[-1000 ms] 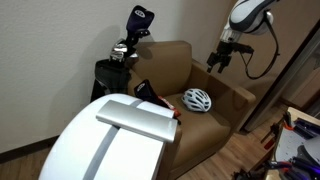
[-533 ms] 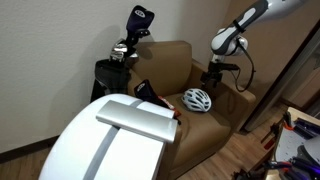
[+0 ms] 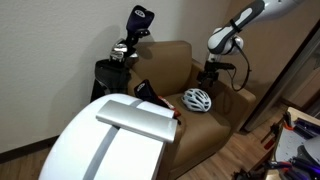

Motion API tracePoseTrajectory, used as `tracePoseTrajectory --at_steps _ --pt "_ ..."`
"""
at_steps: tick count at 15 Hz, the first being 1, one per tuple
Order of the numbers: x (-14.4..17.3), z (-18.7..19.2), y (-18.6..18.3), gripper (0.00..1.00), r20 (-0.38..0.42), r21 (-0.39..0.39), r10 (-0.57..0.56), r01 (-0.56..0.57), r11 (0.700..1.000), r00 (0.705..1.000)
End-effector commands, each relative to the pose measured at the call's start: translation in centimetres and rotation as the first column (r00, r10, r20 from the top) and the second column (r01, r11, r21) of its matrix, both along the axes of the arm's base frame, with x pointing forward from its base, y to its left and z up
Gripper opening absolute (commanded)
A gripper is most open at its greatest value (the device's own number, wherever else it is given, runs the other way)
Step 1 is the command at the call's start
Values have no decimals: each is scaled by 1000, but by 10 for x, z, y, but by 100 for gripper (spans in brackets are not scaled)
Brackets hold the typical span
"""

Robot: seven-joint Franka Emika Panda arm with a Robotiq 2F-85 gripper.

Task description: Move the helmet from the seat of the brown chair to the right arm rest

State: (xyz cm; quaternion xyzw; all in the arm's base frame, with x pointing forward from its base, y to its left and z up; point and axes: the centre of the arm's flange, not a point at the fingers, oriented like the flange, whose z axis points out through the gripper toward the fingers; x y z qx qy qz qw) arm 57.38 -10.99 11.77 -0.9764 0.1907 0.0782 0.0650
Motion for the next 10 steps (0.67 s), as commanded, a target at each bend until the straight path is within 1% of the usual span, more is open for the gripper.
tracePoseTrajectory --at_steps 1,4,5,8,10 --pt "40 -57 -11 100 88 -74 18 -12 997 996" --pt "50 -96 -28 100 95 -147 13 1 989 995" --pt "52 -107 -37 100 84 -155 7 6 988 996" --pt "49 -122 -64 100 90 -216 -32 51 975 995" --pt "52 -124 -75 100 100 -222 -50 71 972 994"
